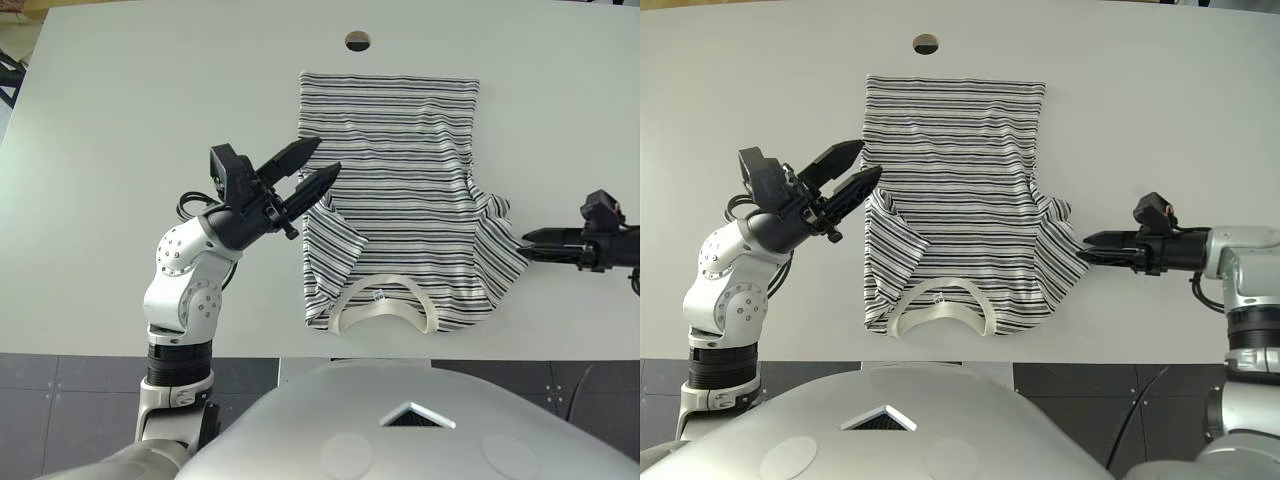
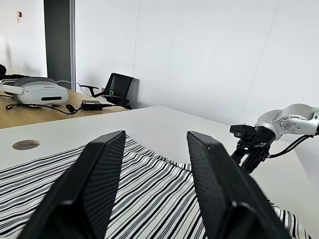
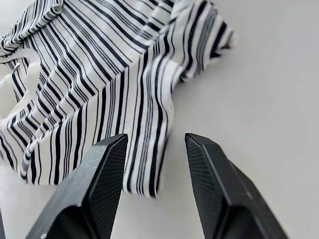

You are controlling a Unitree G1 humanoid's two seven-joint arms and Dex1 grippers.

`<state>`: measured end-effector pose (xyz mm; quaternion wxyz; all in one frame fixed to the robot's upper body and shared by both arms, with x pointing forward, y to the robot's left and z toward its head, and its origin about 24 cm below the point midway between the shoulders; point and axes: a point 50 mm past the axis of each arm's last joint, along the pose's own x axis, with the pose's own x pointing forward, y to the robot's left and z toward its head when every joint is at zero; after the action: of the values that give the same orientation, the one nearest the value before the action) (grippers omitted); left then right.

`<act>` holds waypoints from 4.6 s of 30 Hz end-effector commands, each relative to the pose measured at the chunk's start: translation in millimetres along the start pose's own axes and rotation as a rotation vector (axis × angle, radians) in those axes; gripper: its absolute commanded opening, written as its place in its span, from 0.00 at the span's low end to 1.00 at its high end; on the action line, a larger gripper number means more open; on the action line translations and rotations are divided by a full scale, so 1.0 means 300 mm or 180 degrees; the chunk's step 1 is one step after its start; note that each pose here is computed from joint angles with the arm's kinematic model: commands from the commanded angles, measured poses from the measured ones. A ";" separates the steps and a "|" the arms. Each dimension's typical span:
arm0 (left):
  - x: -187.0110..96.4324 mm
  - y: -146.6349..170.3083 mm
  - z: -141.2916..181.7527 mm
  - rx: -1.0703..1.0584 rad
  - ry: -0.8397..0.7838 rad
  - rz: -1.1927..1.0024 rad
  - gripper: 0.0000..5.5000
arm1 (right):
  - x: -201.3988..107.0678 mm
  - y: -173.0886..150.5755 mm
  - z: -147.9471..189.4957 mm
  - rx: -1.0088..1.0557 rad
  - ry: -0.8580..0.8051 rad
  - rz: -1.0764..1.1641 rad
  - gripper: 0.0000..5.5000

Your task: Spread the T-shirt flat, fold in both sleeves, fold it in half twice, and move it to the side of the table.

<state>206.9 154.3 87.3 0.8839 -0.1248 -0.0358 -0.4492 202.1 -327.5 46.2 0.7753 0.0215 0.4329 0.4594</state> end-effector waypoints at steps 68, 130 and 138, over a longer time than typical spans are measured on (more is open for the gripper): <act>-0.182 0.010 -0.001 0.1678 0.0913 0.0103 0.42 | 0.146 0.197 0.104 -0.1569 -0.0784 0.0686 0.11; -0.384 -0.213 -0.310 0.2999 0.1854 -0.2539 0.11 | 0.246 0.349 -0.113 -0.3906 -0.0040 0.1164 0.02; -0.314 -0.243 -0.121 0.1172 0.1998 -0.2262 0.02 | 0.155 0.386 0.043 -0.2476 -0.0673 0.1494 0.02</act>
<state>86.9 177.1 29.7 0.6617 0.2382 0.0776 -0.7067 130.5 -219.6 54.8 0.6398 -0.1511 0.1287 0.7424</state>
